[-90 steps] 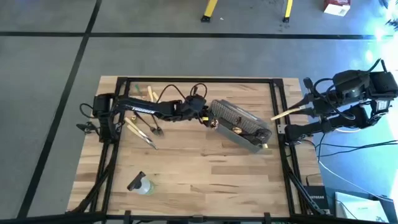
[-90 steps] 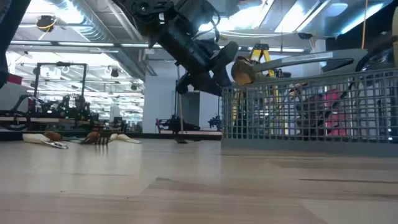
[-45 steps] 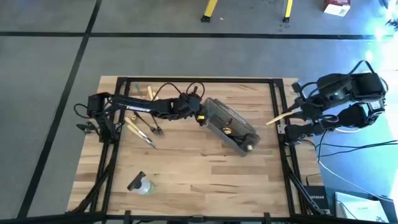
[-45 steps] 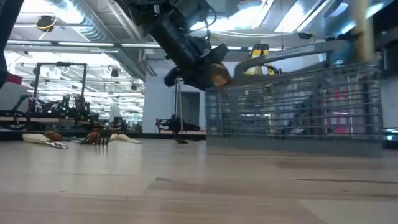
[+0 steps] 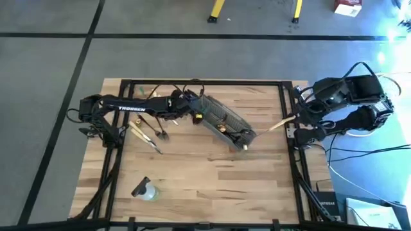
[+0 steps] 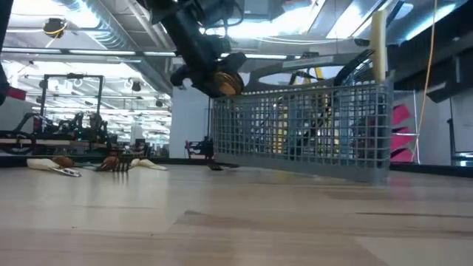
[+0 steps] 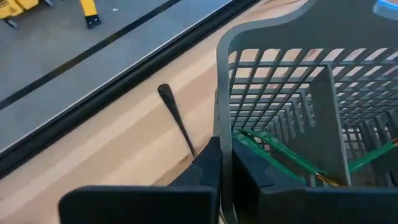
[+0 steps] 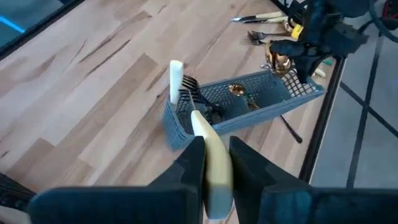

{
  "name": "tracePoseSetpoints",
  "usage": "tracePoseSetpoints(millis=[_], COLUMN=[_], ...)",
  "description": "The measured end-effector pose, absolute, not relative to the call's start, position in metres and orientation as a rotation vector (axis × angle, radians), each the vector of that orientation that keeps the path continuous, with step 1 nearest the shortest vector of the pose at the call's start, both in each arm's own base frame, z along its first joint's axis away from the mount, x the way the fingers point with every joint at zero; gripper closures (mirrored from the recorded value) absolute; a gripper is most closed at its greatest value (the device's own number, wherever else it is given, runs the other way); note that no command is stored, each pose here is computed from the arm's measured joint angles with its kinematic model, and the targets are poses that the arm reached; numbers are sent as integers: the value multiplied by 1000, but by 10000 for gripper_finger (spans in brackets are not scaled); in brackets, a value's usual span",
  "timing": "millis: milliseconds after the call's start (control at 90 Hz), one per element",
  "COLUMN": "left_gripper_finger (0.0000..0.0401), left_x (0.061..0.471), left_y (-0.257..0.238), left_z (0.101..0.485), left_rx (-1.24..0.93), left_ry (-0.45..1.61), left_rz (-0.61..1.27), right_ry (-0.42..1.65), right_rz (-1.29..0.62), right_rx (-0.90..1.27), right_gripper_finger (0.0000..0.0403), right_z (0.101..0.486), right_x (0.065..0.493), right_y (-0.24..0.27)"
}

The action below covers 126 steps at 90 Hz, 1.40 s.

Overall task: Sort silverware
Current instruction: Put the silver knife into the cutlery rack

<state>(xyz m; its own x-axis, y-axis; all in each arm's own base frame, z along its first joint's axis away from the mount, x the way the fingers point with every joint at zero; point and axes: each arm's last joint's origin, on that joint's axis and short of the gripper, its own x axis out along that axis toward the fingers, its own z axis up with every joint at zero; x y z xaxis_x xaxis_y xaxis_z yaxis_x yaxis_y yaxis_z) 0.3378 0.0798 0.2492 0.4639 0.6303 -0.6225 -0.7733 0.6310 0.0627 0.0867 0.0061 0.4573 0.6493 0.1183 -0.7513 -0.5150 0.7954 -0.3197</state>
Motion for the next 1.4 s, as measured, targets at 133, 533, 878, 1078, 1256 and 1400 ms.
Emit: tracePoseSetpoints(millis=[133, 533, 878, 1078, 1256, 1400], left_gripper_finger=[401, 401, 401, 401, 401, 401], left_x=[338, 338, 338, 338, 339, 339], left_y=[80, 79, 79, 79, 79, 79], left_z=[249, 249, 249, 249, 250, 250], left_rx=[-253, -262, -268, -268, -269, -270], left_ry=[664, 663, 664, 663, 662, 660], left_rz=[856, 842, 835, 834, 834, 834], right_ry=[822, 934, 1009, 1018, 1024, 1027], right_rz=[381, 421, 461, 464, 446, 436], right_rx=[-578, -620, -641, -640, -614, -613], right_gripper_finger=[373, 373, 373, 373, 344, 286], right_z=[455, 444, 433, 432, 432, 432], right_x=[95, 135, 163, 166, 166, 166], right_y=[6, 7, 8, 8, 8, 8])
